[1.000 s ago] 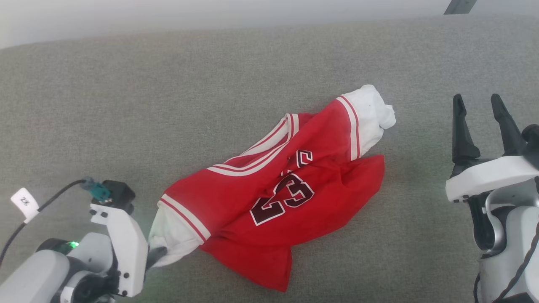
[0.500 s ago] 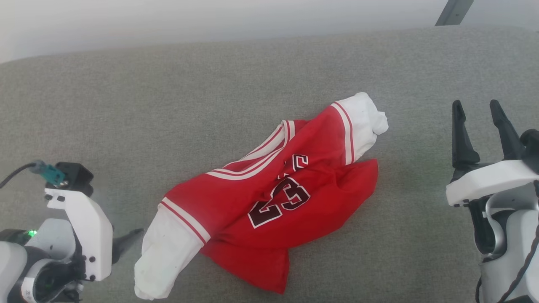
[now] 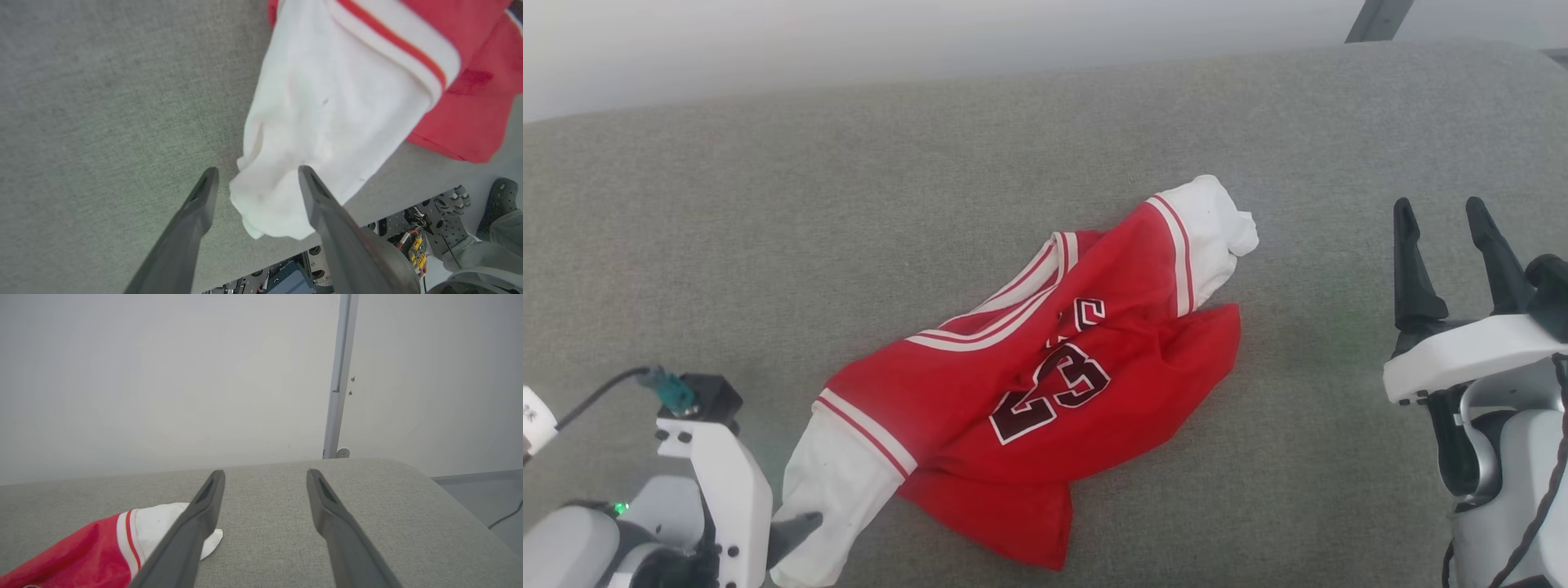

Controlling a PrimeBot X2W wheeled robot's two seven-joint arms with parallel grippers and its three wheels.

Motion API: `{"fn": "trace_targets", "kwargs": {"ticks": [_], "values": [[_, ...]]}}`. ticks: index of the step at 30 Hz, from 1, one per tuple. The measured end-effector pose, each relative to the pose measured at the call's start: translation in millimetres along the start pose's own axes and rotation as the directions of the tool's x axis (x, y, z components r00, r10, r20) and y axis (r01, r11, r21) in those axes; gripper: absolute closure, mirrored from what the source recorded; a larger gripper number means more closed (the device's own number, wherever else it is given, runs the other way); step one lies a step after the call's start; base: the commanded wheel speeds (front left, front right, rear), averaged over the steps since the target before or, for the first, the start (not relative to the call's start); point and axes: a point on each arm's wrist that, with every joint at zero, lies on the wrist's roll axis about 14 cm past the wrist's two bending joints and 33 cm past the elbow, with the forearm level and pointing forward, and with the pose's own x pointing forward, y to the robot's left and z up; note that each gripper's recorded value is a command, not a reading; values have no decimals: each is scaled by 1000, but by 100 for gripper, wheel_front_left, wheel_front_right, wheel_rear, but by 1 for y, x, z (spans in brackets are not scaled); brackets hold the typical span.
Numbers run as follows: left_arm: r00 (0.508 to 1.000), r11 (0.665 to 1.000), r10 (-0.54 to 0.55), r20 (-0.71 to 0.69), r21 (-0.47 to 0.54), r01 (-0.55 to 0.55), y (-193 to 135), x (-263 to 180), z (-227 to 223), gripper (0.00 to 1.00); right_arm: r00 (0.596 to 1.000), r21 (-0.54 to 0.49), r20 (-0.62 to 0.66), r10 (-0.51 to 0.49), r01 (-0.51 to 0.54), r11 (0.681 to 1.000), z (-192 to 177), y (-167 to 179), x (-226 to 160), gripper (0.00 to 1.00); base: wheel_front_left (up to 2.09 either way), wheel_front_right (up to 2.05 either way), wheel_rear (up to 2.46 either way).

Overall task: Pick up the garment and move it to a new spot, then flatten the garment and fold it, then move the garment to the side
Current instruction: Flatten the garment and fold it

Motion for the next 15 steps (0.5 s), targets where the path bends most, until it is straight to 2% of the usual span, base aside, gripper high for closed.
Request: {"fn": "trace_targets", "kwargs": {"ticks": [7,9,10,11,15], "values": [[998,999,26,-50,-35,-27,12,16,-18,0,1000,3,-4,-10,10,1000,-2,-4,-1,0,0,0,0],[998,998,31,-54,-45,-33,16,20,-19,53,1000,2,-5,-12,12,1000,-2,-4,-1,0,0,0,0],[998,999,26,-54,-42,-28,17,21,-19,71,1000,1,-6,-12,12,1000,-3,-5,-1,0,0,0,0],[999,998,24,-48,-52,-26,19,23,-18,100,1000,0,-8,-13,13,1000,-3,-5,-1,0,0,0,0],[999,998,37,-35,-43,-38,32,25,-14,100,1000,-4,-9,-11,11,1000,-2,-4,0,0,0,0,0]]}}
